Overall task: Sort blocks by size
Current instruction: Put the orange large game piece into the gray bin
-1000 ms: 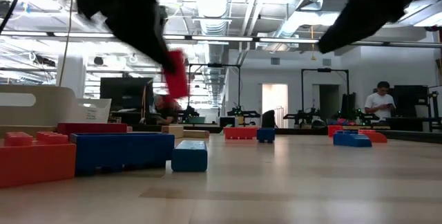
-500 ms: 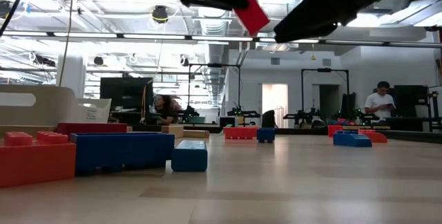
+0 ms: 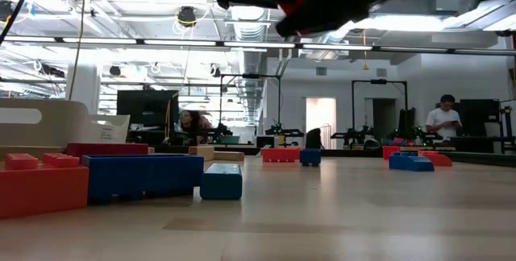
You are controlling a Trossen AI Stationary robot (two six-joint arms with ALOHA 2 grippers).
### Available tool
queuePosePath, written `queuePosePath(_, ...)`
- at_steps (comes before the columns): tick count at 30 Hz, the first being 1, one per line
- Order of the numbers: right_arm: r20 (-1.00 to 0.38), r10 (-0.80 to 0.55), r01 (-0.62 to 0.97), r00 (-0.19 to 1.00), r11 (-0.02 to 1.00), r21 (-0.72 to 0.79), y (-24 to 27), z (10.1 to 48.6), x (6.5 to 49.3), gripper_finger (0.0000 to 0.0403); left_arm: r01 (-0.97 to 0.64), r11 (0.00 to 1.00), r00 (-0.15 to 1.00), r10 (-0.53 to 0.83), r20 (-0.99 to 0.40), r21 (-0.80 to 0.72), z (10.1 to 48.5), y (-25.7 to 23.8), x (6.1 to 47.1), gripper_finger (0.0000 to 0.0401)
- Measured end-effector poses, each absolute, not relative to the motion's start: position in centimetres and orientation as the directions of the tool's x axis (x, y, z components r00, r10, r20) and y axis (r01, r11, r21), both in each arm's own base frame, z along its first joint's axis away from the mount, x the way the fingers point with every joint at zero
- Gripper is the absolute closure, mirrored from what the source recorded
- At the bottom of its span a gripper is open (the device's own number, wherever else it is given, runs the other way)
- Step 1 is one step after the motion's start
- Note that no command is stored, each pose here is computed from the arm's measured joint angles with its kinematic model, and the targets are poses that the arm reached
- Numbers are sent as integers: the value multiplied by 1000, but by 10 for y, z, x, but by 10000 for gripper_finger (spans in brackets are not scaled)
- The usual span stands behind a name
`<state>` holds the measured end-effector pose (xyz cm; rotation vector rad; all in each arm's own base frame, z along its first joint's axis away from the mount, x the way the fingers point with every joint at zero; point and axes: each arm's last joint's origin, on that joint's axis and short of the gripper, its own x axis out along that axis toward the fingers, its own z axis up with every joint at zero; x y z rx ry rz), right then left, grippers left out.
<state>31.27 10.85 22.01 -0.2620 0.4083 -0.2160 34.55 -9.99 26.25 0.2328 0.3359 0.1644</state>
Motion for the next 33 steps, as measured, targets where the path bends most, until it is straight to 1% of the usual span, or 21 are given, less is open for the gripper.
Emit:
queuePosePath(4, -355, -247, 131, 901, 938, -321, 113, 224, 322, 165, -120, 960, 930, 198, -309, 254, 262, -100, 345, 307)
queuePosePath(6, -363, -248, 125, 898, 936, -330, 114, 224, 324, 176, -117, 960, 929, 196, -314, 254, 262, -101, 345, 307)
queuePosePath(8, -372, -253, 125, 893, 934, -335, 113, 225, 325, 201, -114, 960, 927, 196, -320, 257, 261, -101, 345, 307)
queuePosePath(12, -392, -258, 127, 883, 935, -330, 109, 223, 325, 286, -105, 958, 919, 196, -343, 265, 259, -100, 344, 307)
queuePosePath(16, -422, -202, 81, 884, 954, -287, 107, 223, 324, 285, -106, 958, 912, 201, -357, 268, 257, -100, 343, 300)
queuePosePath(19, -461, -209, 95, 862, 962, -257, 104, 221, 322, 285, -103, 954, 908, 206, -365, 282, 256, -100, 343, 282)
queuePosePath(21, -514, -223, 90, 828, 958, -271, 102, 218, 316, 285, -89, 946, 898, 211, -385, 312, 255, -100, 340, 260)
queuePosePath(24, -582, -226, 90, 781, 963, -253, 104, 219, 302, 285, -77, 946, 890, 207, -406, 315, 262, -98, 333, 221)
queuePosePath(28, -647, -213, 104, 732, 974, -204, 109, 232, 276, 285, -85, 949, 876, 216, -432, 302, 271, -94, 322, 181)
queuePosePath(29, -671, -198, 97, 714, 978, -186, 111, 235, 267, 285, -87, 952, 873, 215, -438, 294, 272, -93, 320, 176)
queuePosePath(33, -778, -32, 69, 628, 998, 15, 122, 246, 234, 286, -109, 962, 839, 224, -495, 251, 274, -90, 309, 171)
